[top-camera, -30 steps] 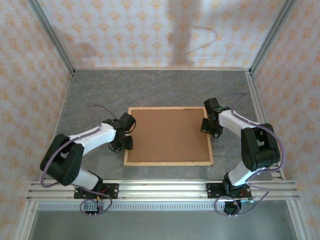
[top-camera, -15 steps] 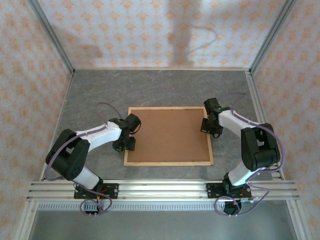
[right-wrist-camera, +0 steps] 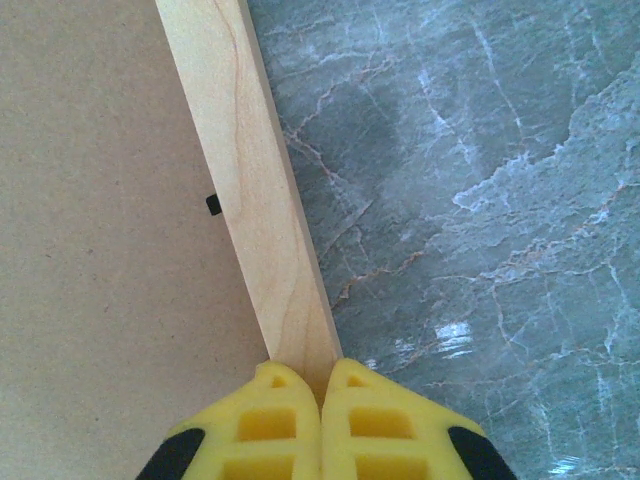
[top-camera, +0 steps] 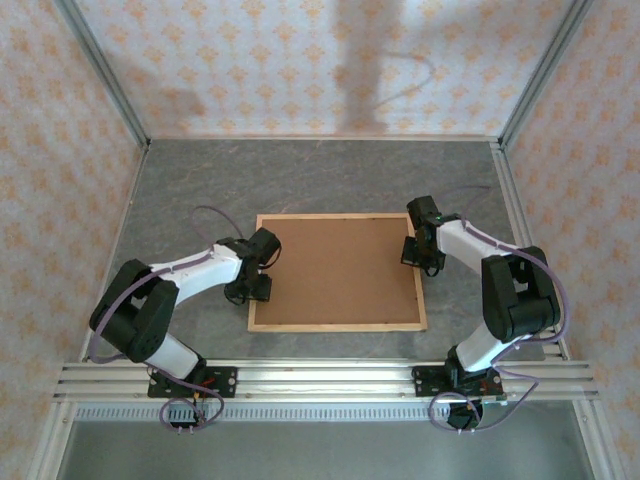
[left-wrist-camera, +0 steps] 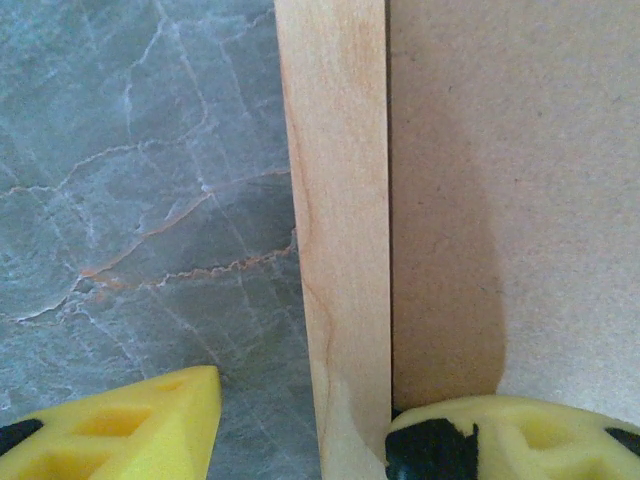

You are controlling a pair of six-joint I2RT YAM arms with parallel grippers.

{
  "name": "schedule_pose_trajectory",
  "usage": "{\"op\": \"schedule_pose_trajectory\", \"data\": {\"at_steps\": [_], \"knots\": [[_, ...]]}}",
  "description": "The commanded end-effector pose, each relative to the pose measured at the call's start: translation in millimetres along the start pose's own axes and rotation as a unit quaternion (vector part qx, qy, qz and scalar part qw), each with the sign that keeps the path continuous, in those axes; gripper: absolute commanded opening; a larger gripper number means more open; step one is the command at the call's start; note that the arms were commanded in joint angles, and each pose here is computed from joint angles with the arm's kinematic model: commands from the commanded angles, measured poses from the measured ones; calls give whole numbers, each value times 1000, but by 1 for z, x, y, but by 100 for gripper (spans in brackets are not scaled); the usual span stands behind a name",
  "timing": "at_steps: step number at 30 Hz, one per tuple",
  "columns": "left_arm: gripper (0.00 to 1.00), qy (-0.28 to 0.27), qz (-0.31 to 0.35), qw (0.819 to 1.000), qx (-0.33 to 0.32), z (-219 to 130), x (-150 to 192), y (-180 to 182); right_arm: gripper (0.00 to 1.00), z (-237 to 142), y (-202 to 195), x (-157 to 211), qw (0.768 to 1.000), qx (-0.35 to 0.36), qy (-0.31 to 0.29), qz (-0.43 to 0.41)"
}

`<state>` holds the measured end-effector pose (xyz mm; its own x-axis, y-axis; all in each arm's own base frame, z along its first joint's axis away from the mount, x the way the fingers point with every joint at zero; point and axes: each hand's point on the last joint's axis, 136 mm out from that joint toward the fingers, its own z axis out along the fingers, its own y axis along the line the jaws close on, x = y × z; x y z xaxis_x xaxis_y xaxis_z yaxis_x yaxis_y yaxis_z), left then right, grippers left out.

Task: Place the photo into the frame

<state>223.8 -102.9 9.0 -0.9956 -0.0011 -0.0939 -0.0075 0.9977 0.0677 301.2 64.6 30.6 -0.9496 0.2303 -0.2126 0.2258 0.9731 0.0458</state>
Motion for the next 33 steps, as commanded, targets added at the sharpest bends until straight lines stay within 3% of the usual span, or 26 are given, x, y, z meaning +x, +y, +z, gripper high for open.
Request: {"op": "schedule_pose_trajectory", "data": {"at_steps": [1, 19, 30, 33], "knots": [[60, -9, 29, 988, 151, 17, -6, -70, 0, 10, 13, 14, 999, -17, 30, -1], [66, -64, 25, 984, 164, -9, -26, -71, 0, 9, 18, 14, 999, -20, 28, 0], [74, -183, -10, 983, -6, -61, -62, -2, 0, 5, 37, -5, 998, -52, 4, 24], [74, -201, 3, 980, 10, -71, -71, -9, 0, 3, 48, -18, 997, -68, -9, 34]]}}
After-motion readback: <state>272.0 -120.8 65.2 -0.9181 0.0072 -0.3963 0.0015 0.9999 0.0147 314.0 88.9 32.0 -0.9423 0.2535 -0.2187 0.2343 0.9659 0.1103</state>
